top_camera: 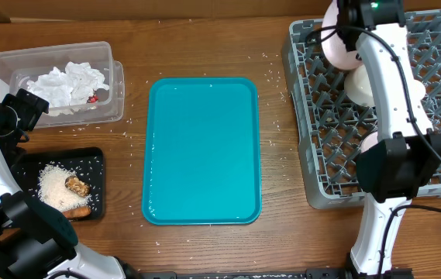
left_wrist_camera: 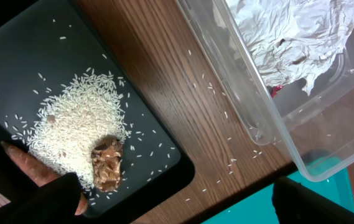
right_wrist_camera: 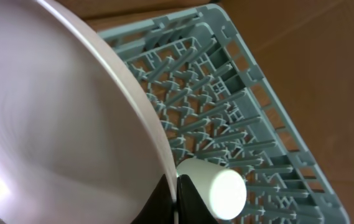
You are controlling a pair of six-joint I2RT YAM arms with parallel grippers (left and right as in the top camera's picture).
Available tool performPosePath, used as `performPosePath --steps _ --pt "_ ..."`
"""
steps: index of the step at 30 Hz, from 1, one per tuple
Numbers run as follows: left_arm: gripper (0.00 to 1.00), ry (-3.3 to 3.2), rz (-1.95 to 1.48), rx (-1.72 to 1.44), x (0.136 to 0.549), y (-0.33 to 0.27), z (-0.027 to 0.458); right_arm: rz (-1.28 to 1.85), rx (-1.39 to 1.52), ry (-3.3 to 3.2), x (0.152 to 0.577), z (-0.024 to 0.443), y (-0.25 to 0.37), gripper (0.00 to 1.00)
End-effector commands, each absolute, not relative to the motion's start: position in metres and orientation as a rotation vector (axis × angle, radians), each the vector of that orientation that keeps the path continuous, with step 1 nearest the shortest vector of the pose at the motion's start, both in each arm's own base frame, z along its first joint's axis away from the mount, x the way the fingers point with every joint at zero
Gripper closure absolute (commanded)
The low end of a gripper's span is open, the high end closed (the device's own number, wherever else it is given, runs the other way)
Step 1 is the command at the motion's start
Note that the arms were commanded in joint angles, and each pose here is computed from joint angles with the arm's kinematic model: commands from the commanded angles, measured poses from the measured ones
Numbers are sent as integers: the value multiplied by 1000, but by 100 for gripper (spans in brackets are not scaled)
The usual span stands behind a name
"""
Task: Sort waste into correct bins and load items into the dishwasher
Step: 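Lift the white plate and set it upright in the rack's back slots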
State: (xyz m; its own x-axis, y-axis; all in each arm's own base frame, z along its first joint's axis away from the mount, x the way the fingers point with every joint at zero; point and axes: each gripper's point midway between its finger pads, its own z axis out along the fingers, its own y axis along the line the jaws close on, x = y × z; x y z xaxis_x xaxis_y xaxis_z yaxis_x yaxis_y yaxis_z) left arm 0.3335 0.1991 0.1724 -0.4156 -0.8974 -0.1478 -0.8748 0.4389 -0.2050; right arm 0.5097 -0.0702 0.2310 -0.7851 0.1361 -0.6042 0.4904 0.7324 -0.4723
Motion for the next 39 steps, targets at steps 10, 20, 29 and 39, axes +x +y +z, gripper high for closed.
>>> performPosePath --steps 10,20,29,39 --pt "0 2449 -132 -1557 336 202 171 -948 409 2336 513 216 -46 96" --pt "0 2449 -132 -1557 336 202 171 -794 395 2389 503 221 -1 0" --pt "0 2449 -132 -1557 337 202 171 -196 614 2432 436 321 35 0" --pt "0 2449 -132 -1557 336 202 171 236 447 2226 300 450 74 0"
